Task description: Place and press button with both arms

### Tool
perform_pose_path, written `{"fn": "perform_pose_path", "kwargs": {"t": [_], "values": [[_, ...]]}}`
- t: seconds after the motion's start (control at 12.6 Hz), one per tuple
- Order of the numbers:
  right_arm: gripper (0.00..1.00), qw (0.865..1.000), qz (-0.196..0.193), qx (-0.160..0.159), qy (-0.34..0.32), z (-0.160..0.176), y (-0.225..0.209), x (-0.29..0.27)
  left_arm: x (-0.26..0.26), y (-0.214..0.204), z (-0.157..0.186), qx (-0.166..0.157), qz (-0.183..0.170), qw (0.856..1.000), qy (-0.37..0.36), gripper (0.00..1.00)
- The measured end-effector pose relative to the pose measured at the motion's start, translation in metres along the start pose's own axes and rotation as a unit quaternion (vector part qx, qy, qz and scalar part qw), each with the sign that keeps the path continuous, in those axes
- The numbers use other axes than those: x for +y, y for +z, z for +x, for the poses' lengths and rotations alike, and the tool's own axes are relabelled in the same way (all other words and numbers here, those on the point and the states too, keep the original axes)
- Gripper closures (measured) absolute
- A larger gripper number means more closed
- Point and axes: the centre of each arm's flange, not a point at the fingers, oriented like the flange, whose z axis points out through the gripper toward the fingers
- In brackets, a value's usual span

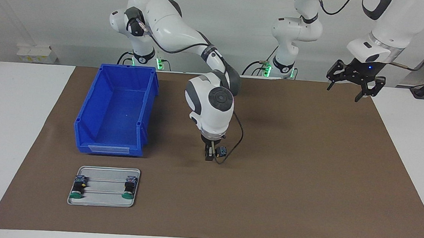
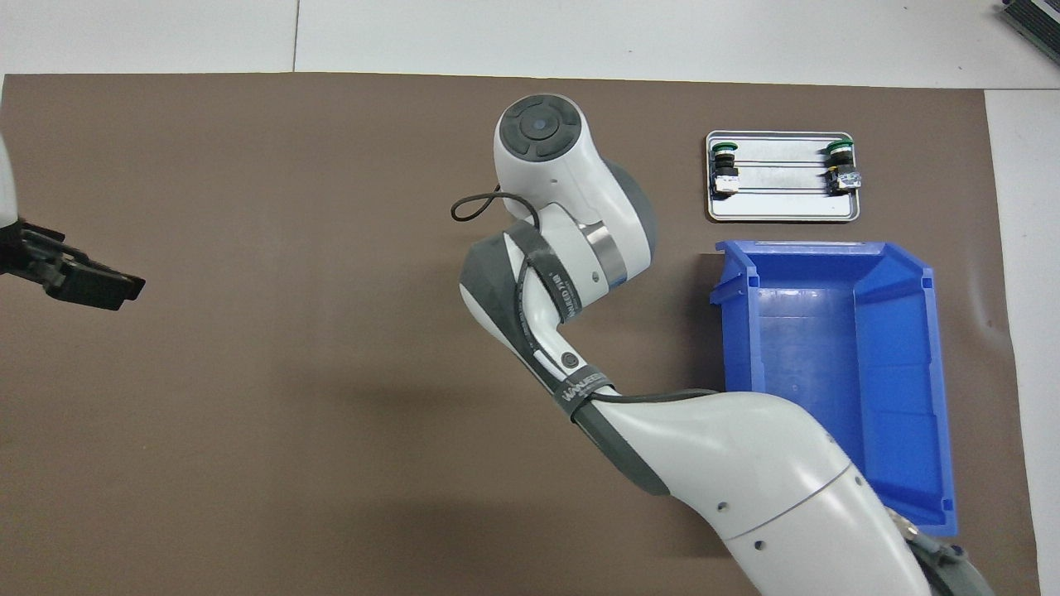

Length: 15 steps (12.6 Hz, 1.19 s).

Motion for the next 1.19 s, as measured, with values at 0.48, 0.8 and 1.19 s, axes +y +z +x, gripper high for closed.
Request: {"fn": "perform_pose_path", "kwargs": {"t": [0.48, 0.8, 1.19], "values": [[0.28, 0.987, -0.009, -0.036, -0.158, 0.144, -0.137, 0.007, 0.071, 0.073, 0.079, 0.012, -0.021, 0.984, 0.178, 0.00], [0.28, 0.961, -0.013, -0.041, -0.272, 0.206, -0.143, 0.000, 0.123, 0.141, 0.137, 0.036, -0.013, 0.973, 0.229, 0.01], [0.25, 0.914, 0.012, -0.041, -0.404, 0.296, -0.178, 0.007, 0.172, 0.184, 0.169, 0.058, -0.033, 0.965, 0.252, 0.02]]}}
